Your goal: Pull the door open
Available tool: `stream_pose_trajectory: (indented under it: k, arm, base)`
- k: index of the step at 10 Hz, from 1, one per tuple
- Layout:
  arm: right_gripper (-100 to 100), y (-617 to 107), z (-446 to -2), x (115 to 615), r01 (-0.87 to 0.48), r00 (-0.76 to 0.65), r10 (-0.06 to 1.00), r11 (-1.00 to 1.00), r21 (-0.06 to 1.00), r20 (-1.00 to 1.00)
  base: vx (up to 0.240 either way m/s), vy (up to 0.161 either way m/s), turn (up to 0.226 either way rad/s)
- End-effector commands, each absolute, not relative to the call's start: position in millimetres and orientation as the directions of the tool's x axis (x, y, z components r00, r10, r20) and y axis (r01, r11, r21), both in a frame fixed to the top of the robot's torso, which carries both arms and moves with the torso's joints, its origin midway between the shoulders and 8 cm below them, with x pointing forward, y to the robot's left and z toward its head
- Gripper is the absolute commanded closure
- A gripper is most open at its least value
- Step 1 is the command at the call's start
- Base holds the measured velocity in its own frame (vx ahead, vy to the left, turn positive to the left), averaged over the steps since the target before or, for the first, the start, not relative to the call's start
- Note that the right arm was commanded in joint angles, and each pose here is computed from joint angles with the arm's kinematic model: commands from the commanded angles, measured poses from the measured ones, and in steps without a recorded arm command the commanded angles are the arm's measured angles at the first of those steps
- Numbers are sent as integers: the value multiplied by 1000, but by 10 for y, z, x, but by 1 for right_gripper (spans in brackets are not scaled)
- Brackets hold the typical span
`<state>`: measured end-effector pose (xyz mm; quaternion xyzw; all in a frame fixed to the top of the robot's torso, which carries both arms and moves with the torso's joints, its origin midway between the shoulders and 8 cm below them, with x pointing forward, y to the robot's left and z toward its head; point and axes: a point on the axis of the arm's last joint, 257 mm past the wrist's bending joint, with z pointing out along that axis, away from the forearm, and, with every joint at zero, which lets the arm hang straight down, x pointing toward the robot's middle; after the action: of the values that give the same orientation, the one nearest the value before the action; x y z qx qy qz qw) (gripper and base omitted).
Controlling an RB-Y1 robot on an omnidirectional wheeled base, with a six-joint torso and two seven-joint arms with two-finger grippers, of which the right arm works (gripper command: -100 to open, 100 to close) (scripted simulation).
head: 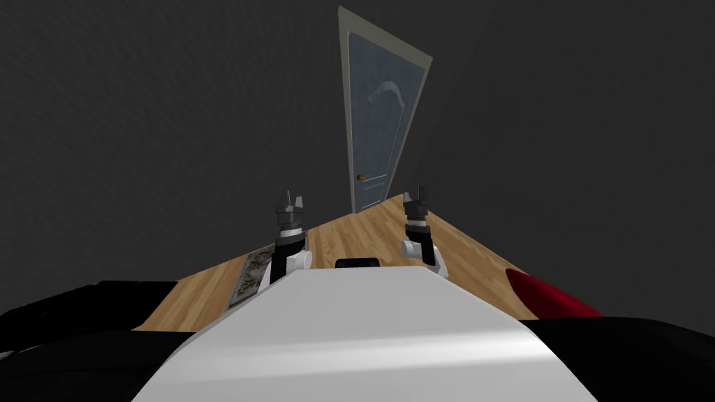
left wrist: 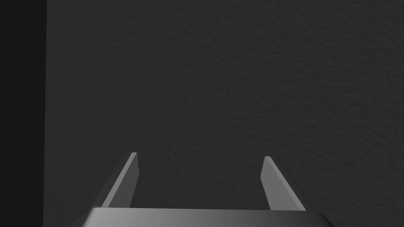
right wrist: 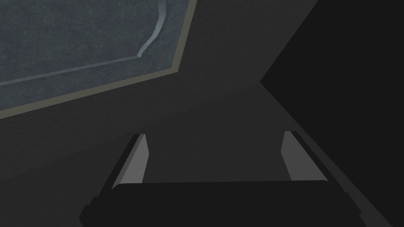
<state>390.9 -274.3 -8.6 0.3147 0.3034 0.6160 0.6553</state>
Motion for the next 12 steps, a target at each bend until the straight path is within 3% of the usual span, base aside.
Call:
stream_pose_trajectory:
  k: [1, 12]
  arm:
    - [-100, -2774, -201, 3980, -602, 58, 998, 46, 797, -14]
    - [-100, -2912, -907, 4450, -502, 69, 997, 67, 862, -37]
  base:
    - [86, -46, 97]
    - [76, -31, 97]
